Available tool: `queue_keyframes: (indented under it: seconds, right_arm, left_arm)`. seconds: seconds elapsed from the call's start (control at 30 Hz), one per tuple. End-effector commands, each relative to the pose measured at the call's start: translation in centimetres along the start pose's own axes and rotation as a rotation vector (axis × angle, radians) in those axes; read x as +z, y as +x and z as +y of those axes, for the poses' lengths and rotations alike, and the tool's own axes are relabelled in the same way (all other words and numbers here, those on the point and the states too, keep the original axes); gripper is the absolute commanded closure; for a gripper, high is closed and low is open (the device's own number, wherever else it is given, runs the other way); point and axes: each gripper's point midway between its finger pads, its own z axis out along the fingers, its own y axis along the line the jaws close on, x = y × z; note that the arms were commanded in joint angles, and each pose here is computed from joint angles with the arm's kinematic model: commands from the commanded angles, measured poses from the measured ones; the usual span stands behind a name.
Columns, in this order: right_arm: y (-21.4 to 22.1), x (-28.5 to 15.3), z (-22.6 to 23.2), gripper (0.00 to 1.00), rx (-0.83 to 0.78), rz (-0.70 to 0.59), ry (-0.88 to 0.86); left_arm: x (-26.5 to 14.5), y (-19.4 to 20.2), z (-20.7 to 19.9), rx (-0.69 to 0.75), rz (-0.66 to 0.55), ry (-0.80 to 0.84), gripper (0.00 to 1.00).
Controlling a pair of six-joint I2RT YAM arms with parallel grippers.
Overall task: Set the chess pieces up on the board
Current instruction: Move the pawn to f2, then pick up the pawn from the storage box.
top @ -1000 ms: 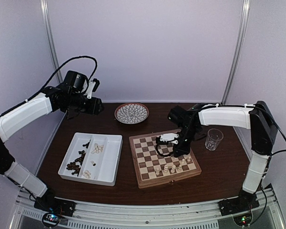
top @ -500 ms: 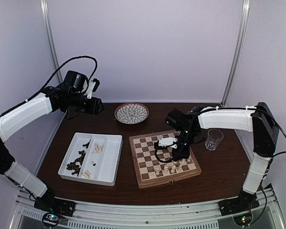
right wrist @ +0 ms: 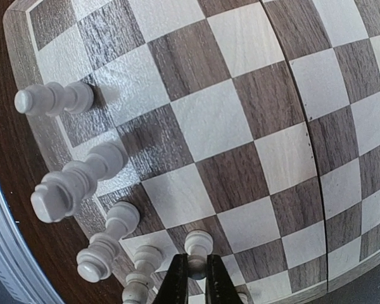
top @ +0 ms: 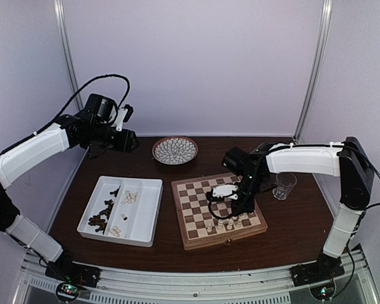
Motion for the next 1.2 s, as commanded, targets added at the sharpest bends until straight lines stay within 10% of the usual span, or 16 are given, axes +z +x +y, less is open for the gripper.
queue_keyframes:
  seconds: [0.0, 0.67, 1.0, 1.17]
  right_arm:
    - [1.3, 0.4, 0.8, 0.98, -0.003, 0.040, -0.018]
    - [-0.4, -10.1, 0.7, 0.73, 0.028, -0.224, 0.050]
    - [5.3, -11.5, -1.7, 0.63, 0.257, -0.460, 0.160]
    - [5.7, -11.8, -1.6, 0.61, 0.272, -0.502, 0.164]
  left_arm:
    - [-0.2, -0.9, -0.1, -0.014, -0.038, 0.016, 0.48]
    - [-0.2, 1.0, 2.3, -0.027, 0.091, -0.174, 0.51]
    - [-2.3, 13.8, 2.6, -0.184, 0.518, -0.197, 0.67]
    - [-2.3, 18.9, 2.0, -0.405, 0.548, -0.299, 0.69]
